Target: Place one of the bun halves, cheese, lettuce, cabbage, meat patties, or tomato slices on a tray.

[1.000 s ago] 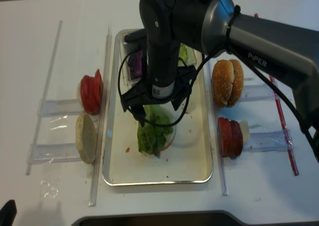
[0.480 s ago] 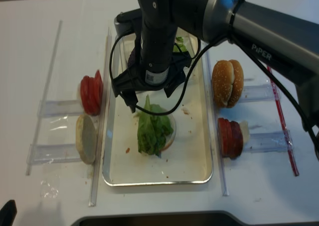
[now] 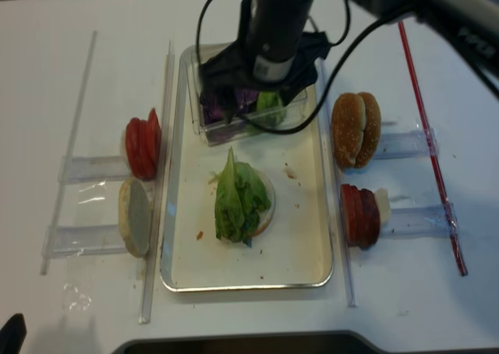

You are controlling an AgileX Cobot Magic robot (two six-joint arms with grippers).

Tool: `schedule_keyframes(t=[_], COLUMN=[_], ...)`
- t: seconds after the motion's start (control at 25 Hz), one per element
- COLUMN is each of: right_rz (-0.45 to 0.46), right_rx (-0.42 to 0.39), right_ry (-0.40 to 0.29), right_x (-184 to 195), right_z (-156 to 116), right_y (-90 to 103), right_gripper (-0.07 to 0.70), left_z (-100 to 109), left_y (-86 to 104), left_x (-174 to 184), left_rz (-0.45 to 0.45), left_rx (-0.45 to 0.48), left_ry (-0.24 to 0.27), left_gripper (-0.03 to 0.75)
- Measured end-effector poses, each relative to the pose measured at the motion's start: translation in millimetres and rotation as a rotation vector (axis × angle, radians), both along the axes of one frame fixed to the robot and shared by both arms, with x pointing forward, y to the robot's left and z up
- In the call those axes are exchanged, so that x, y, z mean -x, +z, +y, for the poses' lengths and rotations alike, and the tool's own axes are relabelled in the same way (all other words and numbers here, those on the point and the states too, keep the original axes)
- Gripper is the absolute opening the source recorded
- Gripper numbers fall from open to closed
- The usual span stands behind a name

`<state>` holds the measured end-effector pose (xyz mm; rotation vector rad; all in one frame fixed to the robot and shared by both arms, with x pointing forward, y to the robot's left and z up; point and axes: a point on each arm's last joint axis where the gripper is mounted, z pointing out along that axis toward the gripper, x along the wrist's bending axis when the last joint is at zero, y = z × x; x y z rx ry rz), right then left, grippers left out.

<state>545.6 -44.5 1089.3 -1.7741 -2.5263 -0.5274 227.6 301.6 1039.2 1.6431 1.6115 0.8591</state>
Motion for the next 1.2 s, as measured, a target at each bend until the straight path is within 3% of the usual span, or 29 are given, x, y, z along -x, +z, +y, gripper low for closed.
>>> schedule_keyframes(t=[0.28, 0.52, 0.76, 1.2], right_rz=[-0.1, -0.087, -0.122, -0.228], right_rx=[0.002, 0.077, 0.105, 0.116], right_ry=[-0.138, -0.28, -0.411, -0.319], right_x=[-15.5, -2.2, 32.3, 129.3], right_z=[-71.9, -149.7, -208.3, -227.6], right_y=[35.8, 33.4, 45.5, 51.8], right_gripper=[0.636, 0.633, 0.632, 0.631], left_z=[0.0, 0.0, 0.0, 0.0], left_y=[0.0, 0.0, 0.0, 0.0], left_x=[0.0, 0.0, 0.0, 0.0], left_rz=[0.0, 0.0, 0.0, 0.0], left_rx=[0.0, 0.0, 0.0, 0.0], left_ry=[0.0, 0.0, 0.0, 0.0], left_gripper=[0.293, 0.293, 0.293, 0.293])
